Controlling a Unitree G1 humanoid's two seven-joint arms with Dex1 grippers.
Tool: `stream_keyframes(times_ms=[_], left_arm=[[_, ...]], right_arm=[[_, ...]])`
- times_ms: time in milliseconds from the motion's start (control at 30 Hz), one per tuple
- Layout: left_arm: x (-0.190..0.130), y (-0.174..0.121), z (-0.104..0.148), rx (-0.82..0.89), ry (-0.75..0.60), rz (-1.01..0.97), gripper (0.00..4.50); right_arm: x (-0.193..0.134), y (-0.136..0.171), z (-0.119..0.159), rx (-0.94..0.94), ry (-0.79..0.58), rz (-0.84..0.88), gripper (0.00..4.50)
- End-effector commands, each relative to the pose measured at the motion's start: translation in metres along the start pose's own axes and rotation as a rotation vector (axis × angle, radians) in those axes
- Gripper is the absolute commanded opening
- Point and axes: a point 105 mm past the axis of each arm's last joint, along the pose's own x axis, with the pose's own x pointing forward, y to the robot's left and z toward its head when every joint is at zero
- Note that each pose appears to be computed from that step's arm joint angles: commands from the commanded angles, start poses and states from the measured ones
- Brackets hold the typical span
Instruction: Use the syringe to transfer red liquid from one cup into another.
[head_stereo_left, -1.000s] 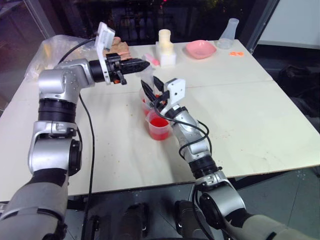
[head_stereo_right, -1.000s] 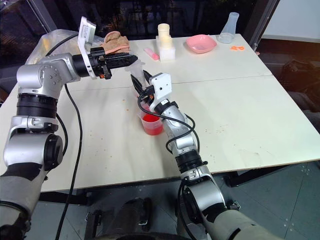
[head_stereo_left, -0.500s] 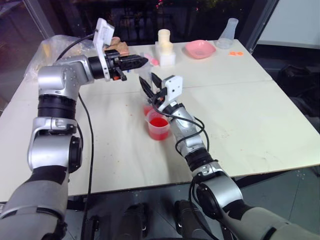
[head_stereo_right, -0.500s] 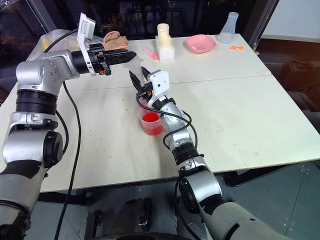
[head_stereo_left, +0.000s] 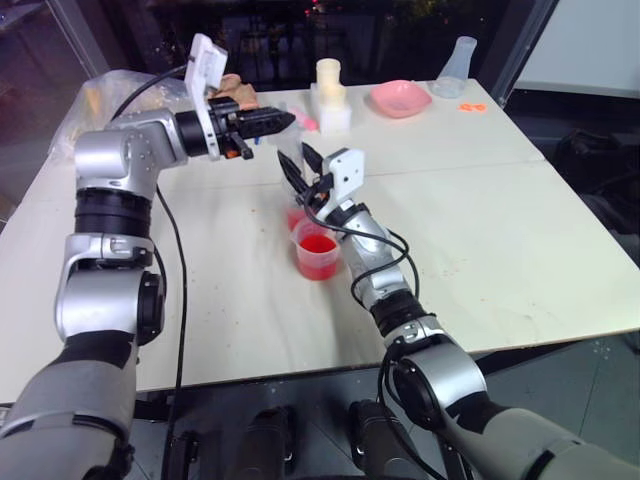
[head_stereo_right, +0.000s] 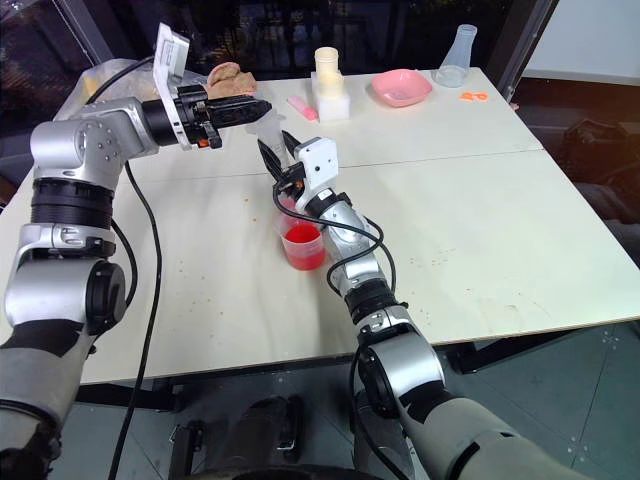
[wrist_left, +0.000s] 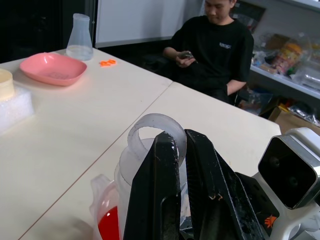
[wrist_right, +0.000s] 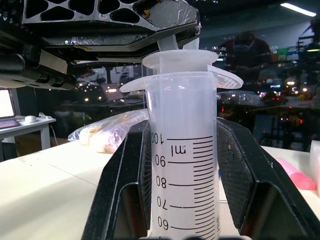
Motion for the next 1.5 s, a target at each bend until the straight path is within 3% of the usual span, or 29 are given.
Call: stream_keyframes(times_ms=[33,833,1467,1500], left_arm=[[-0.003,-0.022,0.056,0.135,-0.139,-0.068,0.02],[-0.002,-0.02,0.069,0.153,-0.176,-0.065,0.02],[0.001,-0.021,0.059,0.105,-0.141,-0.078,0.02],[0.001,-0.021,0.059,0.095,-0.138,-0.081,0.38]], right_arm=[[-0.005,0.001,-0.016,0.008,0.061,0.003,1.29],[-0.011,0.0,-0.022,0.0,0.084,0.001,1.29],[-0.01,-0.002,-0.02,-0.008,0.082,0.0,1.29],[-0.01,-0.002,-0.02,-0.009,0.08,0.0,1.29]])
